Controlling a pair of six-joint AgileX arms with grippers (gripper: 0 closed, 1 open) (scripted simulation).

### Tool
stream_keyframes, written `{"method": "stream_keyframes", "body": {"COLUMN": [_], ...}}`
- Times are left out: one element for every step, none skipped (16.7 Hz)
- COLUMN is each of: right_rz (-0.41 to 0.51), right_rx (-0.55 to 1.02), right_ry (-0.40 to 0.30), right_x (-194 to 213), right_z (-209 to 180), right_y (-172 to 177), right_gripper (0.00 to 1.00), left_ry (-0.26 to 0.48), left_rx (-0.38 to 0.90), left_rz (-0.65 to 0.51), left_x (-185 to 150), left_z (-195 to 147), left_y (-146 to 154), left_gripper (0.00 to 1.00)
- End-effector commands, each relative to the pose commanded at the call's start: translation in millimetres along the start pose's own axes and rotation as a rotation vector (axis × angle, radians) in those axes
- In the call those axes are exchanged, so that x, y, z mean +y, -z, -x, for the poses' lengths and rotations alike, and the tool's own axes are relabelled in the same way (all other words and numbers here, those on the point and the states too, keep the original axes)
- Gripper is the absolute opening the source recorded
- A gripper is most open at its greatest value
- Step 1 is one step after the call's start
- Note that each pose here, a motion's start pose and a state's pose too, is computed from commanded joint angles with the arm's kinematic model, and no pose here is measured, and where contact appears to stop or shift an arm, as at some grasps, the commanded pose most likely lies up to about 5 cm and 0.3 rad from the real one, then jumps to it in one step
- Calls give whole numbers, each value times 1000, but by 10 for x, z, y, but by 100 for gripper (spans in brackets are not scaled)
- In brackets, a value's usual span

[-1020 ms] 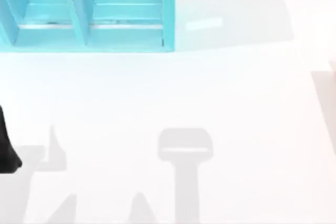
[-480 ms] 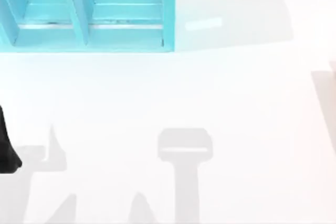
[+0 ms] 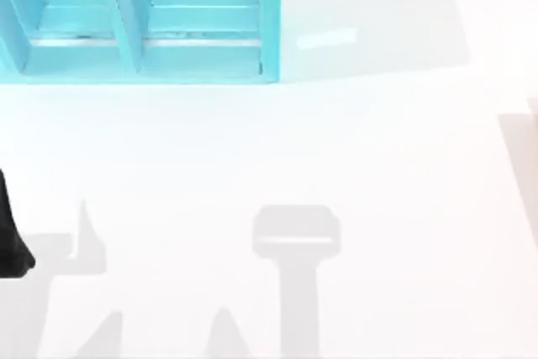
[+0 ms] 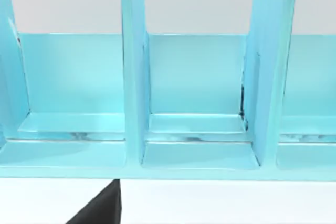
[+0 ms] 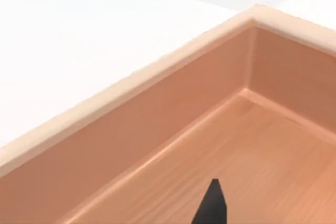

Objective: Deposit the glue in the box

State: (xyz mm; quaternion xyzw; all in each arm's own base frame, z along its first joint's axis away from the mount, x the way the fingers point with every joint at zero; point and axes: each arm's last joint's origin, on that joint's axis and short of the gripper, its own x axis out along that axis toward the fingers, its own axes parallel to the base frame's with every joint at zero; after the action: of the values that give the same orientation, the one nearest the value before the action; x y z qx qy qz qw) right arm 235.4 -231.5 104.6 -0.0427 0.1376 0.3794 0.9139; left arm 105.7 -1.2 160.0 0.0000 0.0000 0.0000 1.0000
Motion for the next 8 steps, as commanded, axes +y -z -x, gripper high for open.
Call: {"method": "stream_keyframes", "body": {"right_rz": [0, 0, 0, 0, 0, 0, 0, 0], "right_rx": [0, 0, 0, 0, 0, 0, 0, 0], "right_ry": [0, 0, 0, 0, 0, 0, 0, 0], "right_x": [0, 0, 0, 0, 0, 0, 0, 0], "right_z": [0, 0, 0, 0, 0, 0, 0, 0], "right_y": [0, 0, 0, 0, 0, 0, 0, 0], "right_gripper": [75, 83, 90, 98, 100, 100, 100, 100], "left_ry": [0, 0, 0, 0, 0, 0, 0, 0], "left_rx": [0, 0, 0, 0, 0, 0, 0, 0], "left_rz": [0, 0, 0, 0, 0, 0, 0, 0], "left_x": [0, 0, 0, 0, 0, 0, 0, 0], "left_z": [0, 0, 0, 0, 0, 0, 0, 0], "left_y": [0, 0, 0, 0, 0, 0, 0, 0], "left_gripper": [100, 100, 100, 100, 100, 100, 100, 100]}}
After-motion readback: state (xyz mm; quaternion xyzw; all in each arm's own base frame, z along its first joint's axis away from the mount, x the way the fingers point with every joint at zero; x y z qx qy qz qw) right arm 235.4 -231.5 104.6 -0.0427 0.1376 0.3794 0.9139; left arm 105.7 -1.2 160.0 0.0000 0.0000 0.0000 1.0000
